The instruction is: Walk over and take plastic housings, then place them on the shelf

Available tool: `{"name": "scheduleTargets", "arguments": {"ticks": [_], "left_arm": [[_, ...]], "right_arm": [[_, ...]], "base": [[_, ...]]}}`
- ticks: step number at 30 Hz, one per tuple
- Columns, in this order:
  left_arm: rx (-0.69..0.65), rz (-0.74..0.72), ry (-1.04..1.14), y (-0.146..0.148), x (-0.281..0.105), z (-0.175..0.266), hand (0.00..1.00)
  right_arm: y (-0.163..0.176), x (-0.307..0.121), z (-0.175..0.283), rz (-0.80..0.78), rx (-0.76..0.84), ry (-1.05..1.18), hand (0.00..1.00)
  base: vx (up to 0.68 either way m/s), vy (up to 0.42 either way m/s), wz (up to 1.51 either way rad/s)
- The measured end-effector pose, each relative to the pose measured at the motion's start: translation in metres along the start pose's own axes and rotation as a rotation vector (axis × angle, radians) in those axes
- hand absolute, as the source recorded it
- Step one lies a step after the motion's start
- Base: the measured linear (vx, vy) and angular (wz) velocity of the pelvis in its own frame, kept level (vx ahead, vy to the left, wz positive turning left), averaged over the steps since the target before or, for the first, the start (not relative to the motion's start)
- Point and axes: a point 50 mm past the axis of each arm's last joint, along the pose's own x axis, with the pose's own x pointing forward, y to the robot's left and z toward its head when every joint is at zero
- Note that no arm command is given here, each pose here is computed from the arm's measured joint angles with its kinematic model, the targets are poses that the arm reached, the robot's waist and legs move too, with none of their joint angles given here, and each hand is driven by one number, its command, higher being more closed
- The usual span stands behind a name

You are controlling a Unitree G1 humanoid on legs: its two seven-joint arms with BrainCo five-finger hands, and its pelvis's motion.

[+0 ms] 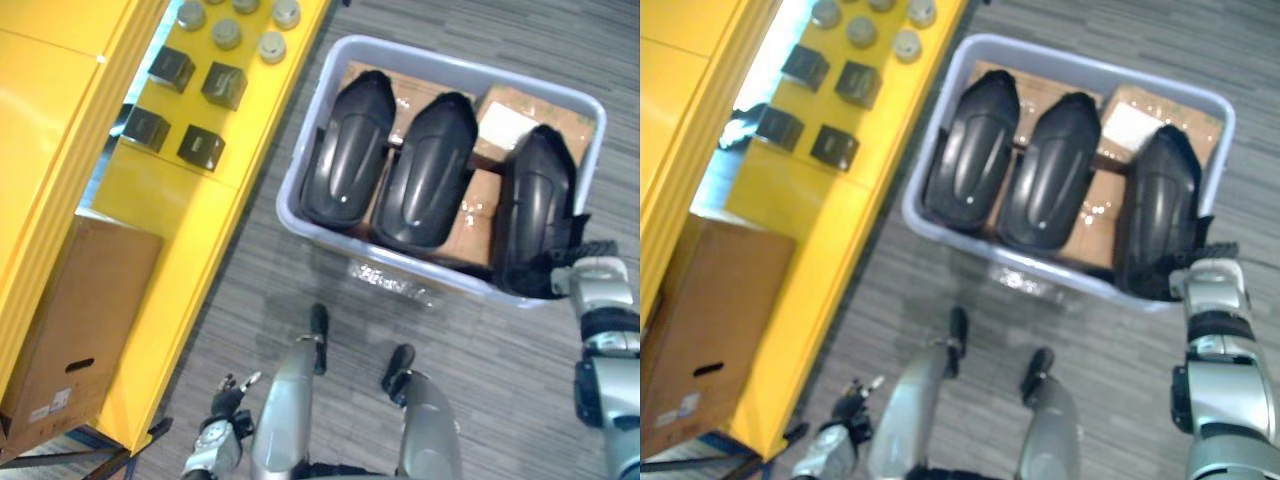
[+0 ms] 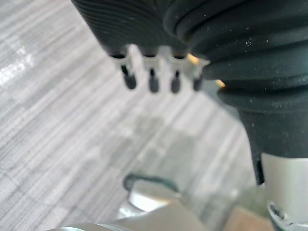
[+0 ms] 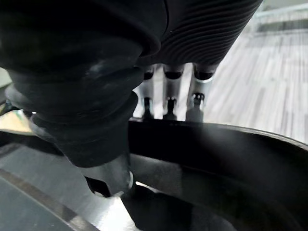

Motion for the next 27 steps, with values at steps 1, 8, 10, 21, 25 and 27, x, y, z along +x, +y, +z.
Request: {"name": "scheduleTargets", "arguments": {"ticks": [1,8,10,21,25,27], "left_arm": [[0.000,0.000,0.001,0.000,0.000,0.000,0.00],[0.002,-0.007,0.005,-0.001,0.000,0.000,0.00],[-0.017,-0.002,0.006,0.000,0.000,0.001,0.00],[-0.508,0.044,0.013,-0.001,0.004,0.018,0.00],[-0.734,0.072,-0.040,0.012,0.005,0.036,0.00],[-0.765,0.100,-0.069,0.021,0.003,0.042,0.00]], "right_arm": [[0.000,0.000,0.000,0.000,-0.004,-0.001,1.00],[0.004,-0.002,0.002,-0.037,-0.079,-0.034,1.00],[0.008,-0.004,0.004,-0.081,-0.094,-0.076,1.00],[0.015,-0.024,0.034,-0.274,-0.052,-0.305,1.00],[0.009,-0.034,0.037,-0.313,0.003,-0.352,1.00],[0.007,-0.038,0.034,-0.340,0.032,-0.355,1.00]], "base": [[0.00,-0.017,0.06],[0.00,-0.006,0.04],[0.00,0.000,0.00],[0.01,-0.009,0.01],[0.04,-0.039,0.08],[0.09,-0.050,0.09]]}}
